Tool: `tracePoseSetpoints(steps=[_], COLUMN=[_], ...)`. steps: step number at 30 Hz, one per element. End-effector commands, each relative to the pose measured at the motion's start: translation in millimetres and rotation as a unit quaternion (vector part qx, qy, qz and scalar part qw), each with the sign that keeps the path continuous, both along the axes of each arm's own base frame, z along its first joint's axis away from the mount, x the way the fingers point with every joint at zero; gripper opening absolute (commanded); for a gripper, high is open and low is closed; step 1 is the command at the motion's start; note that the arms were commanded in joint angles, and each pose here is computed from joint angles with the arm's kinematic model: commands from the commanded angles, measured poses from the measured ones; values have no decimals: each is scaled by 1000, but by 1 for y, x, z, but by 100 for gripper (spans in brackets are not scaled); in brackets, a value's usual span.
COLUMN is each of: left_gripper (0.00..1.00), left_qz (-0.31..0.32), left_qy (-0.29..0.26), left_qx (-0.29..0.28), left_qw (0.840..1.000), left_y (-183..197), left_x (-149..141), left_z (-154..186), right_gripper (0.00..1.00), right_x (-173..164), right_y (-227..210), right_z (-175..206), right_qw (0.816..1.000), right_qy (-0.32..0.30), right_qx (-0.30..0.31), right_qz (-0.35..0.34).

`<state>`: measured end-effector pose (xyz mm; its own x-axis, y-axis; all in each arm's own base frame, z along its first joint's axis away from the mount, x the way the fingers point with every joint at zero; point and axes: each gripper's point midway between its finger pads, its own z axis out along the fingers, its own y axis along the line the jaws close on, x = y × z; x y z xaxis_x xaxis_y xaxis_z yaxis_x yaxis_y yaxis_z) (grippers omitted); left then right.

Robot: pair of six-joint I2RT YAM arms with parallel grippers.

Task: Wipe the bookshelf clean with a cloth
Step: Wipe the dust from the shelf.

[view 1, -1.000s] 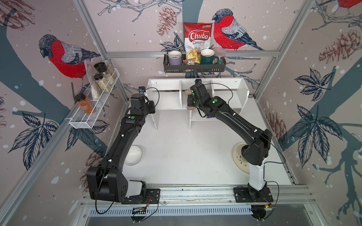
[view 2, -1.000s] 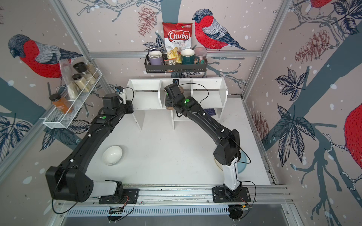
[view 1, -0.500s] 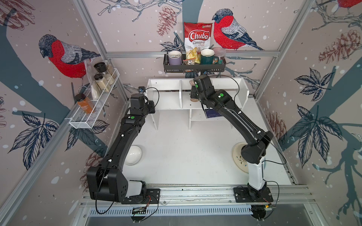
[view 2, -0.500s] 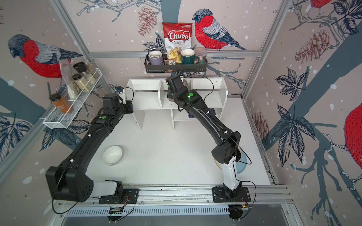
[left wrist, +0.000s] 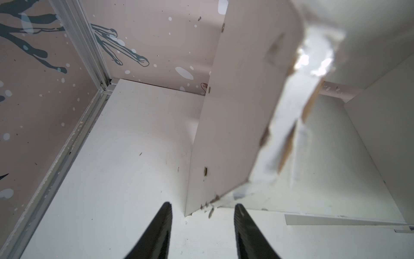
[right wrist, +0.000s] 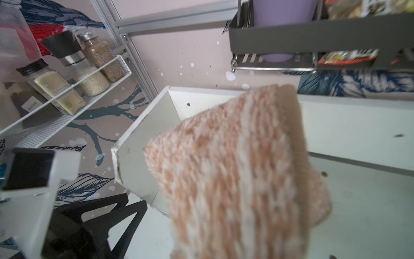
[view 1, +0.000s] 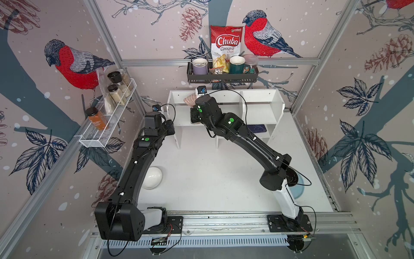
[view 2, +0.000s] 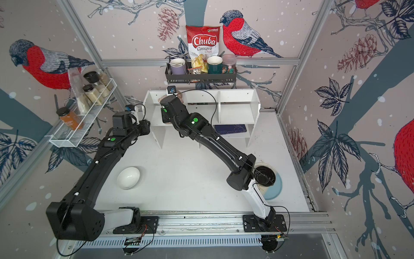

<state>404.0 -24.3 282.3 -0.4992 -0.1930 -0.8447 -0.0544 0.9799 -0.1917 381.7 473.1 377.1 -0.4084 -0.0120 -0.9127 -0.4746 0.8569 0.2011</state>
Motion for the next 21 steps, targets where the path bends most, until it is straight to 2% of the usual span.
tracePoseSetpoints(steps=[1, 4, 7, 11, 13, 15, 17, 19, 21], left_gripper=[46, 42, 42, 43, 45, 51, 54, 55, 56], left_qz=[25, 27, 40, 68, 78, 70, 31, -52, -149], left_qy=[1, -8, -22, -33, -57, -95, -146, -184, -222], left_qx=[2, -1, -1, -4, -26, -58, -98, -143, -200], left_qw=[1000, 1000, 999, 997, 995, 991, 984, 971, 943], left_y=[9, 9, 14, 22, 24, 19, 4, -25, -57], left_x=[-3, -5, -8, -22, -38, -58, -79, -99, -126], left_z=[1, 6, 14, 28, 47, 64, 84, 105, 132], right_gripper=[9, 8, 7, 8, 8, 8, 8, 10, 11], right_x=[-2, -4, -16, -58, -78, -95, -113, -132, -151], right_y=[17, 15, 12, 16, 12, -3, -18, -33, -52], right_z=[-17, -32, -28, -6, 0, 2, 4, 5, 14], right_qw=[997, 998, 998, 996, 995, 994, 990, 981, 965], right_qy=[47, 48, 35, -5, -18, -15, 0, 13, 31], right_qx=[32, 0, -17, -30, -29, -20, 16, 70, 129], right_qz=[48, 43, 48, 86, 97, 104, 137, 180, 226])
